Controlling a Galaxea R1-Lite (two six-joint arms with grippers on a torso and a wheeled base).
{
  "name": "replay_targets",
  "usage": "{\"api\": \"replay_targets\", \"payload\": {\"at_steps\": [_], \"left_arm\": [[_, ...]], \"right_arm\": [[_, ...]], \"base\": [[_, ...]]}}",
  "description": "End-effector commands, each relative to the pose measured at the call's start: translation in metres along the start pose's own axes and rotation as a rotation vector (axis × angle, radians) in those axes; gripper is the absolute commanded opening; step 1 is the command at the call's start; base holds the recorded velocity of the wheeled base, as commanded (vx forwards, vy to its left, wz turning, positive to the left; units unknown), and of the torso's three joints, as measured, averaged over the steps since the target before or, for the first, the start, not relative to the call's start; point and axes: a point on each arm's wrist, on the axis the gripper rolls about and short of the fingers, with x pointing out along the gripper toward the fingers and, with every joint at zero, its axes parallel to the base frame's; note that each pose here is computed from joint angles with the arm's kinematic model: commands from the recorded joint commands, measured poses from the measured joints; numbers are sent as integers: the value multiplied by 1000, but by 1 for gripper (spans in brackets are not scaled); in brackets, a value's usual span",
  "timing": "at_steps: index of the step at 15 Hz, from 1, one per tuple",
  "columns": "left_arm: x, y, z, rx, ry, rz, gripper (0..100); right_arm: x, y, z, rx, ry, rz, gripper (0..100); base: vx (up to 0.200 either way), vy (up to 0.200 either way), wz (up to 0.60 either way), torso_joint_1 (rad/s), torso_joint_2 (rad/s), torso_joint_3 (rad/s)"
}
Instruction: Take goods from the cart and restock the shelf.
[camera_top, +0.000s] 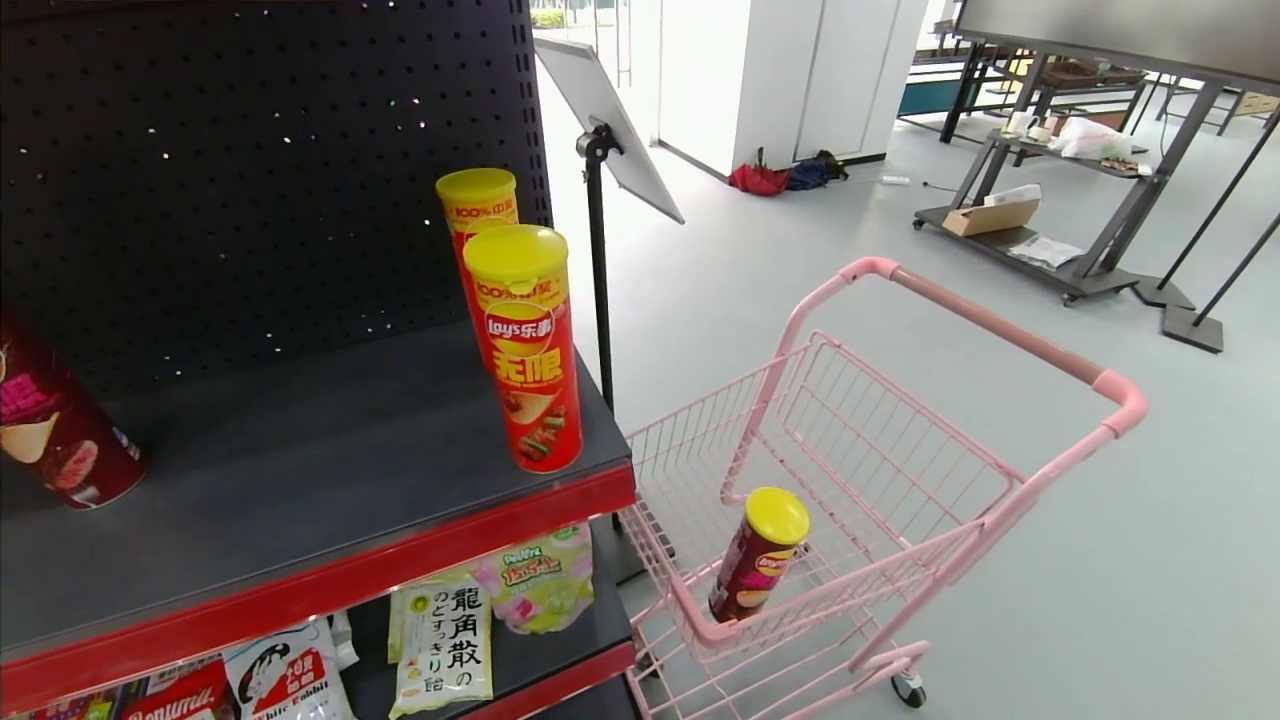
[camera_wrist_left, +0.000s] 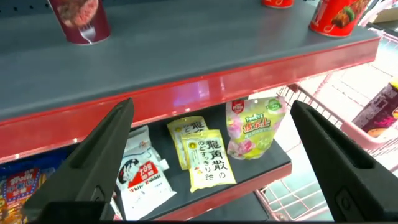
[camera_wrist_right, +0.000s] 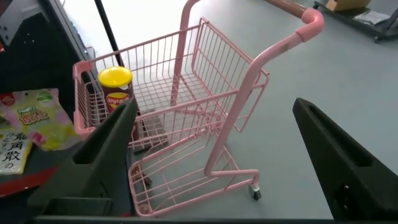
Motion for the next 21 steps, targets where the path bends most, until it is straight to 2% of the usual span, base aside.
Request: {"api": "replay_targets", "payload": {"at_steps": [1, 13, 18, 19, 20, 21], "left_arm": [[0, 0, 0, 0, 0, 0, 100], [0, 0, 0, -2, 0, 0, 100], [0, 0, 0, -2, 0, 0, 100], [0, 0, 0, 0, 0, 0, 100], [0, 0, 0, 0, 0, 0, 100], [0, 0, 0, 0, 0, 0, 100]], "right_arm": [[0, 0, 0, -1, 0, 1, 100], [0, 0, 0, -1, 0, 1, 100], [0, 0, 4, -7, -12, 10, 100], [12, 0, 83, 64, -3, 53, 100], [41, 1, 143, 217, 18, 99, 100], [63, 5, 164, 203, 62, 206, 100]], "base": [[0, 0, 0, -149, 349, 207], [0, 0, 0, -158, 435, 271], [0, 0, 0, -28, 98, 65], [0, 0, 0, 0, 0, 0], [0, 0, 0, 0, 0, 0], [0, 0, 0, 0, 0, 0]]}}
